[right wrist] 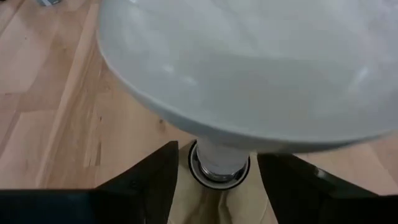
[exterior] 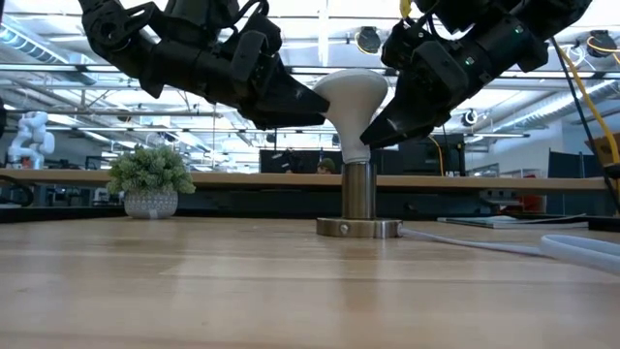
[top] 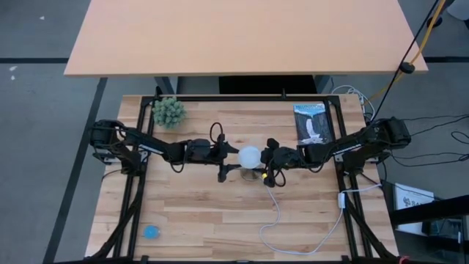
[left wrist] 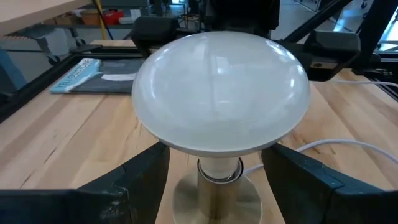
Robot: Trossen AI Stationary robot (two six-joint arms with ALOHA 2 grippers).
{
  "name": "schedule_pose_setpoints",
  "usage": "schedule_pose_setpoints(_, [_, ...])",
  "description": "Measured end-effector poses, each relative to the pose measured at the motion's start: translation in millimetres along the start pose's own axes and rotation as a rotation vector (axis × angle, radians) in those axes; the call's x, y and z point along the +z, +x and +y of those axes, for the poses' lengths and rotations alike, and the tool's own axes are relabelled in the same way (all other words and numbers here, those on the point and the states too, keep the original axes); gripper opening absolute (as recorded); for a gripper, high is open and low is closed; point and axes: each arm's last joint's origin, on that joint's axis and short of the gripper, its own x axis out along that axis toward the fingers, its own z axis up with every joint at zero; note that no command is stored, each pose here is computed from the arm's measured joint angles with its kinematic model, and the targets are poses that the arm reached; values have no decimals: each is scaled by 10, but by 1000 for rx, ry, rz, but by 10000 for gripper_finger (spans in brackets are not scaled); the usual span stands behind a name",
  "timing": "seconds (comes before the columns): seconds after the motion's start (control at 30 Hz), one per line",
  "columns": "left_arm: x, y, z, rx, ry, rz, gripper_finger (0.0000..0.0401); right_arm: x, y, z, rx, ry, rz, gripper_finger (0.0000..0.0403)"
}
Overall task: Screw lightbulb
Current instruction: Insert the white light bulb into the gold lamp
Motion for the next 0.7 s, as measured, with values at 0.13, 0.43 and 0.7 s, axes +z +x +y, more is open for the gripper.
schedule_pose_setpoints(0.13, [2,0,0,0,-4,-2,259,-6,0,-1,-1,3,6,210])
schedule_pose_setpoints(0.43, [21,0,0,0,-2,-22,259,-12,0,-2,-2,3,12,210])
schedule_pose_setpoints(0.7, [21,0,-8,-27,5,-22,259,-12,0,-2,-1,27,12,210])
